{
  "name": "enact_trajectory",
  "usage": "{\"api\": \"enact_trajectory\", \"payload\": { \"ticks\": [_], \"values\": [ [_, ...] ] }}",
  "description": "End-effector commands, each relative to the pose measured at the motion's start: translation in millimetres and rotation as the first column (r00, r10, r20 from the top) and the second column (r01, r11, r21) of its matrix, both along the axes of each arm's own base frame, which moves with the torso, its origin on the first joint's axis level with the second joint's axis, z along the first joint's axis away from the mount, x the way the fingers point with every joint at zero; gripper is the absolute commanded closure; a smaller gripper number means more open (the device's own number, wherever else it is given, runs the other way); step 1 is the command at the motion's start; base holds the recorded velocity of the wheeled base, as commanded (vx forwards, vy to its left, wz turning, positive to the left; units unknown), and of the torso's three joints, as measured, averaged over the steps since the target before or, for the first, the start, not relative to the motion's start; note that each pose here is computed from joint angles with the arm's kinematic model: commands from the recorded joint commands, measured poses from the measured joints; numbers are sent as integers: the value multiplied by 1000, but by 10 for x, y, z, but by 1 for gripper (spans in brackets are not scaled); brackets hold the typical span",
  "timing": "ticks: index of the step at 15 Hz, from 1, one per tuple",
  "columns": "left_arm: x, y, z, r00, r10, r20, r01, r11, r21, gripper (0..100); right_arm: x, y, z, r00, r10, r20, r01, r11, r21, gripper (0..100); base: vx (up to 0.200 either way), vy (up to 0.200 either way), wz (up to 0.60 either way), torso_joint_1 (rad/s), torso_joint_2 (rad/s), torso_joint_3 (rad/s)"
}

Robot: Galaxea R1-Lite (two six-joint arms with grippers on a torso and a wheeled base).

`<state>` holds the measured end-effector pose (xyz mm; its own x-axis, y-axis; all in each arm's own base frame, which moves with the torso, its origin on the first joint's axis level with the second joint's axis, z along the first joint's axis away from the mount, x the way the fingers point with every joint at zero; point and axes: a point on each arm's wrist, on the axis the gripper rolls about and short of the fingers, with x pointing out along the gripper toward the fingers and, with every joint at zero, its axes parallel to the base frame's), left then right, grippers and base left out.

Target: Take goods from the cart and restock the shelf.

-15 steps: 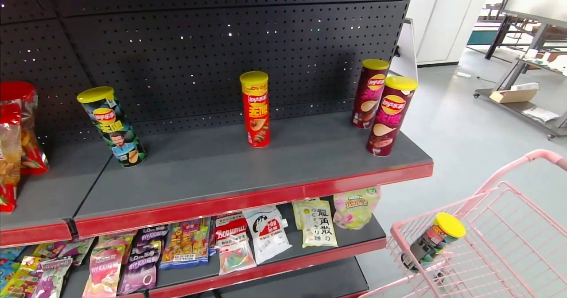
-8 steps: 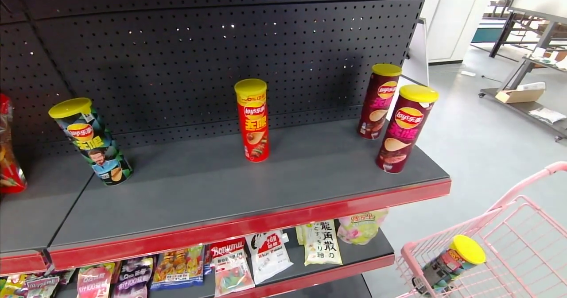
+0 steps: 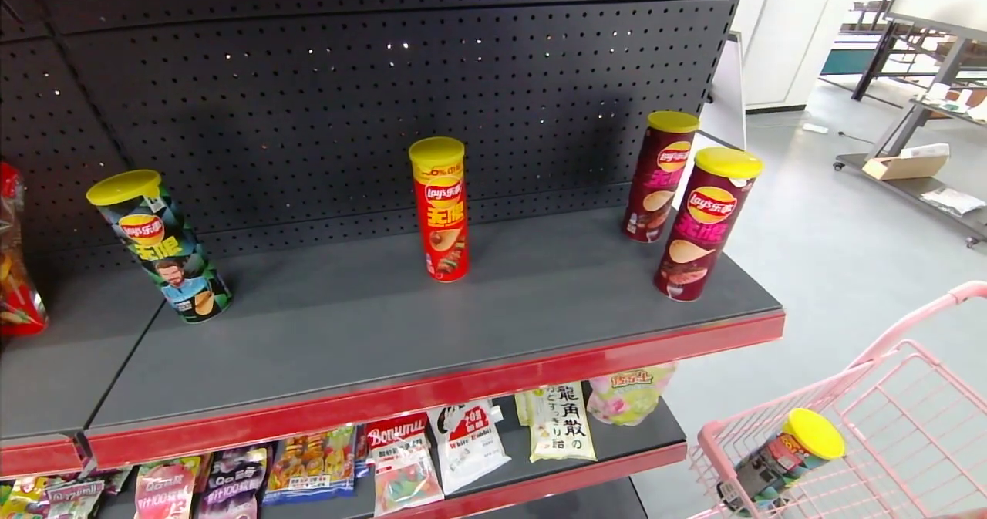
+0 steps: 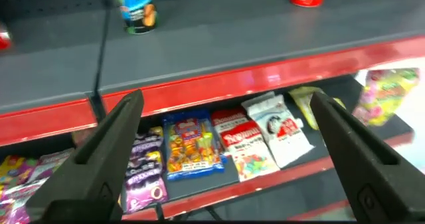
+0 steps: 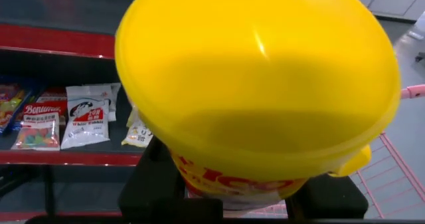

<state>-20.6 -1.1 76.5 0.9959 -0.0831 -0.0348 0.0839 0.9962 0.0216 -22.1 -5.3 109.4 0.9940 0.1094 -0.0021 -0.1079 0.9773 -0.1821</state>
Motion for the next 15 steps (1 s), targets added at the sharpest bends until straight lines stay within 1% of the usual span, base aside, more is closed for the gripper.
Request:
{"api": "enact_trajectory", "payload": {
  "ticks": [1, 2, 3, 4, 5, 6, 7, 8, 9, 10, 11, 12, 14, 15],
  "values": [
    [1, -8, 270, 997, -80, 19, 81, 997, -13, 0, 58, 11, 105, 999, 7, -37, -7, 1000, -4, 100, 0, 0, 0, 0, 0, 0],
    [106, -18, 672, 991, -136, -16, 135, 990, -48, 0, 90, 17, 152, 999, 14, -50, -15, 1000, -2, 100, 0, 0, 0, 0, 0, 0],
    [538, -63, 1325, 977, -203, -70, 192, 971, -140, 0, 115, 22, 169, 997, 17, -69, -16, 1000, 20, 100, 0, 0, 0, 0, 0, 0],
    [910, -120, 1512, 957, -274, -94, 265, 959, -97, 0, 114, 22, 138, 997, 17, -74, -16, 1000, 21, 100, 0, 0, 0, 0, 0, 0],
    [1130, -162, 1499, 945, -303, -120, 300, 953, -43, 0, 110, 21, 124, 997, 14, -82, -12, 1000, 21, 100, 0, 0, 0, 0, 0, 0],
    [1601, -236, 1355, 930, -317, -183, 326, 945, 17, 0, 118, 22, 119, 996, 9, -91, -7, 1000, 24, 100, 0, 0, 0, 0, 0, 0],
    [1976, -305, 1251, 920, -337, -199, 346, 938, 10, 0, 142, 27, 121, 994, 15, -111, -13, 1000, 24, 100, 0, 0, 0, 0, 0, 0],
    [2286, -415, 1191, 898, -403, -179, 410, 912, 4, 0, 147, 28, 112, 993, 15, -118, -12, 1000, 28, 100, 0, 0, 0, 0, 0, 0],
    [2481, -465, 1156, 885, -435, -165, 442, 897, 4, 0, 151, 29, 108, 992, 15, -124, -10, 999, 41, 100, 0, 0, 0, 0, 0, 0],
    [2809, -539, 1076, 868, -474, -151, 480, 877, 6, 0, 148, 27, 95, 992, 12, -126, -4, 998, 61, 100, 0, 0, 0, 0, 0, 0],
    [2999, -596, 1045, 852, -505, -142, 510, 860, 3, 0, 145, 26, 90, 992, 7, -125, 1, 998, 66, 100, 0, 0, 0, 0, 0, 0],
    [3117, -644, 1024, 828, -542, -142, 547, 837, -6, 0, 142, 26, 90, 993, 4, -122, 4, 998, 66, 100, 0, 0, 0, 0, 0, 0],
    [3292, -703, 955, 792, -593, -145, 597, 802, -16, 0, 144, 25, 90, 992, 3, -123, 5, 998, 66, 100, 0, 0, 0, 0, 0, 0],
    [3456, -767, 906, 770, -624, -135, 630, 776, 7, 0, 145, 26, 90, 992, 3, -125, 5, 998, 65, 100, 0, 0, 0, 0, 0, 0]
  ]
}}
